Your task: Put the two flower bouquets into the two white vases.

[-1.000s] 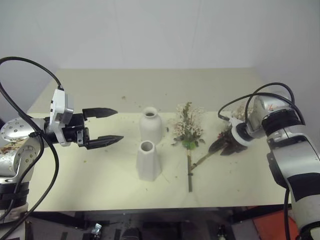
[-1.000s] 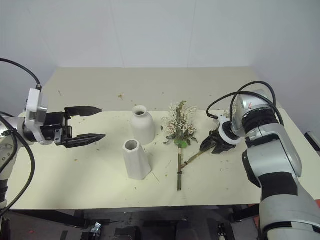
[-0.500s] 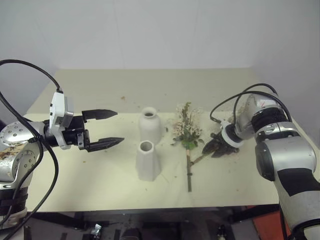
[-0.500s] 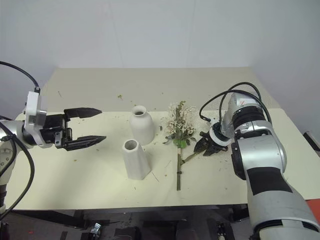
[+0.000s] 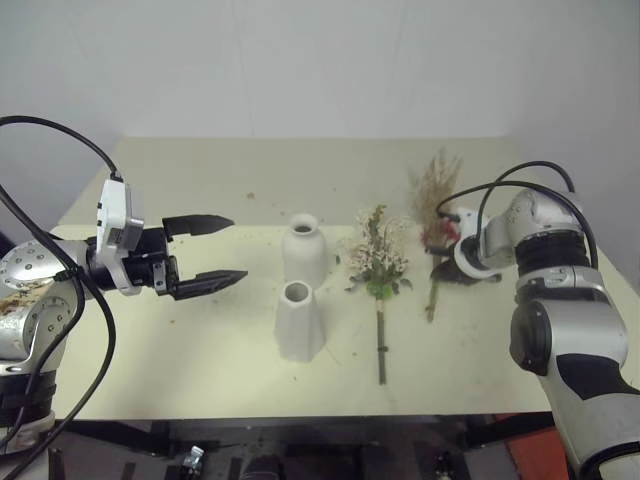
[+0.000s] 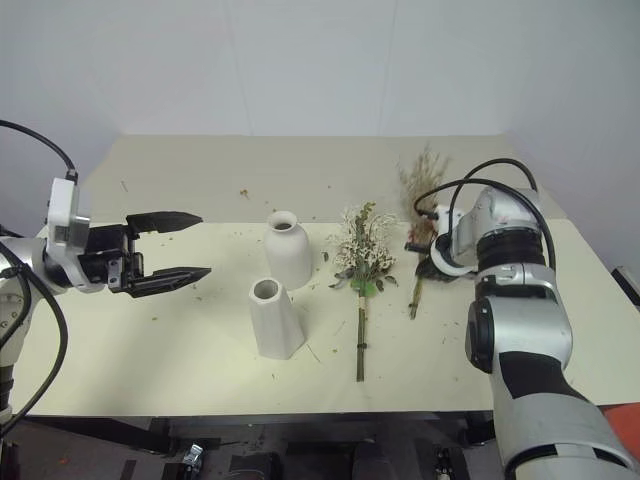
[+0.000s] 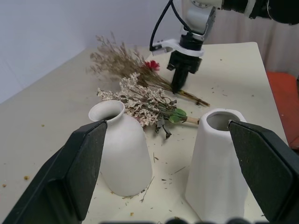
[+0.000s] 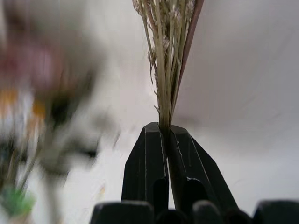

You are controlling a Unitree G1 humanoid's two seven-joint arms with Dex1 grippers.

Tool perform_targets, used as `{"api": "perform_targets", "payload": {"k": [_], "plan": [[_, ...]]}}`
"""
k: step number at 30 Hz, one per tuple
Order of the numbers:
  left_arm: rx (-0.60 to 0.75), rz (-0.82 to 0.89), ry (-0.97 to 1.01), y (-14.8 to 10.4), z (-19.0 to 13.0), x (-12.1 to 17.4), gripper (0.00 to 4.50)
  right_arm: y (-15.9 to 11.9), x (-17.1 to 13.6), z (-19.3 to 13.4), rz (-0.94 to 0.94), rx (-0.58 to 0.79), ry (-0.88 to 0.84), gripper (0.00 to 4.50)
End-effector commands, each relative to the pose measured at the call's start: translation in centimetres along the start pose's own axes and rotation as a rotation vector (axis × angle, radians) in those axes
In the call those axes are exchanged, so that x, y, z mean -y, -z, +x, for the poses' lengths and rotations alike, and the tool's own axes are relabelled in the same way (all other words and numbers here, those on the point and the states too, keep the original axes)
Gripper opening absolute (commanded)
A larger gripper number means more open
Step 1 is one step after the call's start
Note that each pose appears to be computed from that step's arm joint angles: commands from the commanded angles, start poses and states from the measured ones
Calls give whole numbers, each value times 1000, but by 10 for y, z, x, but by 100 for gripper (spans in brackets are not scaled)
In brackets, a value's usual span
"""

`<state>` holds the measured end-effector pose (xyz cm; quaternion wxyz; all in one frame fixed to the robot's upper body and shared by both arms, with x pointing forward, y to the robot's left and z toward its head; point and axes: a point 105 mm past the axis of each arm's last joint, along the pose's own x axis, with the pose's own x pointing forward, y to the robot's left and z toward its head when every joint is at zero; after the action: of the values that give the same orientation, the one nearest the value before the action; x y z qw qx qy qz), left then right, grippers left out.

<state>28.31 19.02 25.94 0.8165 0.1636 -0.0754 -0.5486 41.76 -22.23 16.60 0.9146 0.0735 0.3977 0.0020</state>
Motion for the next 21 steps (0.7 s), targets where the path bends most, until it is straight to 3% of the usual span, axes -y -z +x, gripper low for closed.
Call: {"api": "perform_targets", "payload": {"k": [1,3,6,10,15,21], "plan": [[17,54,-2,-11,-2,-5,450,-69,6,-38,-142,511,56,1],[15,56,-2,-12,-2,-7,450,-87,-4,-58,-206,713,19,1],[3,56,-17,-13,-6,-11,450,-100,-38,-94,-242,933,-249,1],[-20,43,-46,-13,-12,-19,450,-97,-89,-138,-316,1076,-639,1],[-58,7,-106,-8,-17,-33,450,-82,-143,-163,-395,1079,-953,1],[-120,-30,-171,0,-20,-43,450,-55,-194,-167,-493,1021,-1165,1]]}}
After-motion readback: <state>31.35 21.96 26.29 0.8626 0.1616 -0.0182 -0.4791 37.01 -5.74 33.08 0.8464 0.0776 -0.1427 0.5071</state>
